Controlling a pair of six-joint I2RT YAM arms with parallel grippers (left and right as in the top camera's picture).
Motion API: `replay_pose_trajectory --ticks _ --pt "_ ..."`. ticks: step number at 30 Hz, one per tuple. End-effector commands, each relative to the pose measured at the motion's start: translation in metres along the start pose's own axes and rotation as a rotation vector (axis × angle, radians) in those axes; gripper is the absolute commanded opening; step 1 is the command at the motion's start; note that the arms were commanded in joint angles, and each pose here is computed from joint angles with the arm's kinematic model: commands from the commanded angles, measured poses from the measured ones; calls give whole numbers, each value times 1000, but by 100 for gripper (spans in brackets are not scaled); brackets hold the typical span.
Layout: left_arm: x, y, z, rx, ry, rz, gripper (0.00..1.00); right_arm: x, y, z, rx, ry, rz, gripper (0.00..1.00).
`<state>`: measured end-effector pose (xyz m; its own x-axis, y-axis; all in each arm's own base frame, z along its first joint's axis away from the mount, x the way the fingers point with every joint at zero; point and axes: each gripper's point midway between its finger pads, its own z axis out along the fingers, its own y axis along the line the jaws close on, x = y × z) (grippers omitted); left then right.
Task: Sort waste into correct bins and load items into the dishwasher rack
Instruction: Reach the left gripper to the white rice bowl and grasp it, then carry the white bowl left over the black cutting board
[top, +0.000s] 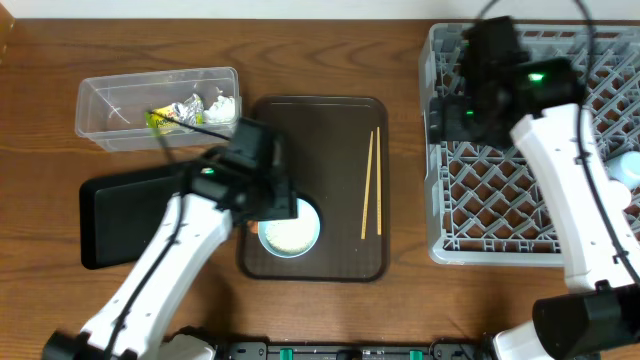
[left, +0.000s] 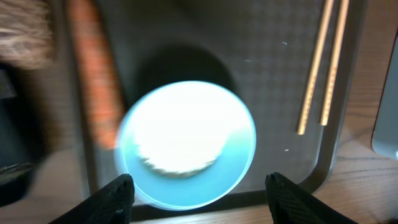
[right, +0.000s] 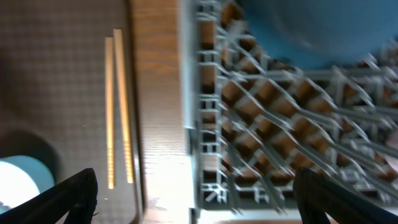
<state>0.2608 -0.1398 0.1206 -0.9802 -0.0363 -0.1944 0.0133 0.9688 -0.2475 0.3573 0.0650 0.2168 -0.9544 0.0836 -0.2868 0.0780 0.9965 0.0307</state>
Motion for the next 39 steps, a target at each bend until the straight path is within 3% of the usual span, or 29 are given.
replay_pose_trajectory --ticks 1,5,9,16,23,29,31,39 --pt "11 -12 26 -25 60 -15 68 1 -16 -3 22 7 52 94" --pt "16 -28 53 -32 100 -6 67 3 -21 -3 29 20 57 94" --pt "20 -40 79 -36 125 36 60 3 -20 -3 28 20 56 94" --pt "30 -37 108 -73 189 48 54 4 -20 -3 28 21 55 94" --pt "31 -26 119 -133 197 50 35 4 -20 -3 28 21 55 94" --pt "30 -26 119 -131 194 50 11 5 -20 -3 29 26 54 94" --pt "30 -26 119 -131 194 50 7 5 -21 -3 34 27 54 94" --pt "31 -25 114 -147 207 62 6 10 -36 -4 118 41 51 94"
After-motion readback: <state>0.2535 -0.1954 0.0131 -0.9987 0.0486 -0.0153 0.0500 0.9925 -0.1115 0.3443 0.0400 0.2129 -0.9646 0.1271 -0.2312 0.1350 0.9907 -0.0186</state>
